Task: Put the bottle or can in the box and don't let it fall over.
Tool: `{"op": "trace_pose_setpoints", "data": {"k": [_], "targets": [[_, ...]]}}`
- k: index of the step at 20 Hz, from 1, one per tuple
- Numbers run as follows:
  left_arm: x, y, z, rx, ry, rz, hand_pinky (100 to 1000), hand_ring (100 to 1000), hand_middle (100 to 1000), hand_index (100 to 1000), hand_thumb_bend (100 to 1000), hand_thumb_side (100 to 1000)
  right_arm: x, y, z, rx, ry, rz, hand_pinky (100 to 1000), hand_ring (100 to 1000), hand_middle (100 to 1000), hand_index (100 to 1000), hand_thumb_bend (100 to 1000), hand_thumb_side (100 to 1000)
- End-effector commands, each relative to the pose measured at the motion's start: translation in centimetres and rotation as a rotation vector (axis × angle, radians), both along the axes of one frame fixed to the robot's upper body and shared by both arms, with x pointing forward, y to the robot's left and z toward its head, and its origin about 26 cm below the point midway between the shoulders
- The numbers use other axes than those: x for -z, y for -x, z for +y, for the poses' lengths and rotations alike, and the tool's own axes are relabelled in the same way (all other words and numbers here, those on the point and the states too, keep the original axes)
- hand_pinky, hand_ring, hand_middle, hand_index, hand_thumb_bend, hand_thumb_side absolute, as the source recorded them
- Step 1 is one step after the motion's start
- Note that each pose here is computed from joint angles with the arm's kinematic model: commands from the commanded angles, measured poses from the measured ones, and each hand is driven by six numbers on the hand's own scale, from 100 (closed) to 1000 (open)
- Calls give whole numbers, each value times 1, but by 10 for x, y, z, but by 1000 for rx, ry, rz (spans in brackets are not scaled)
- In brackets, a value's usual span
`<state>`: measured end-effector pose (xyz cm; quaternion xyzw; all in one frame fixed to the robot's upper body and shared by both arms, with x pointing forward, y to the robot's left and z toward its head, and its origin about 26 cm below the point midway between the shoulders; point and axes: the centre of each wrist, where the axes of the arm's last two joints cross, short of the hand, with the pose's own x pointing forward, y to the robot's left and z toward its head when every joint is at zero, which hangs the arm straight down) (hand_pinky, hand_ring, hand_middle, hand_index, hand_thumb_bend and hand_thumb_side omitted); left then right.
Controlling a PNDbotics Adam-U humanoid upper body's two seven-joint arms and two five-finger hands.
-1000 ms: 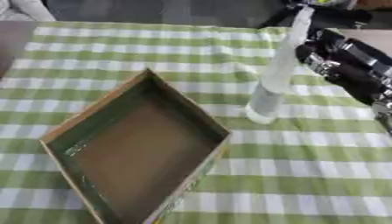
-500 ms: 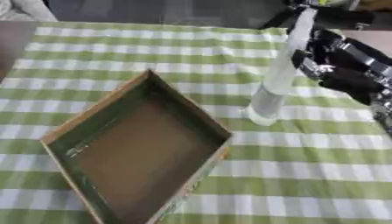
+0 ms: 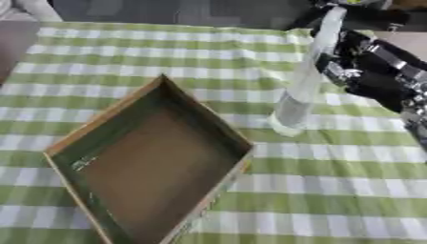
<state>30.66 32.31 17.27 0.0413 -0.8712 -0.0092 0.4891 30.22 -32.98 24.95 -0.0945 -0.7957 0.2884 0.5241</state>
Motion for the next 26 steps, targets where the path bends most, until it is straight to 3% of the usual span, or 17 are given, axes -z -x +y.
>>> {"op": "trace_pose_setpoints", "data": {"k": [1, 8, 26], "targets": [[-10, 1, 0, 4, -23, -31, 904, 843, 944, 854, 164, 896, -10, 5, 1, -10, 14, -32, 979, 1000, 1000, 1000, 100, 499], [-10, 1, -1, 7, -24, -30, 905, 845, 946, 855, 164, 896, -13, 5, 3, -11, 27, -43, 983, 1000, 1000, 1000, 100, 505], [-9, 1, -1, 10, -27, -24, 906, 847, 949, 854, 164, 898, -15, 3, 3, 25, 17, -39, 980, 1000, 1000, 992, 100, 246]]}}
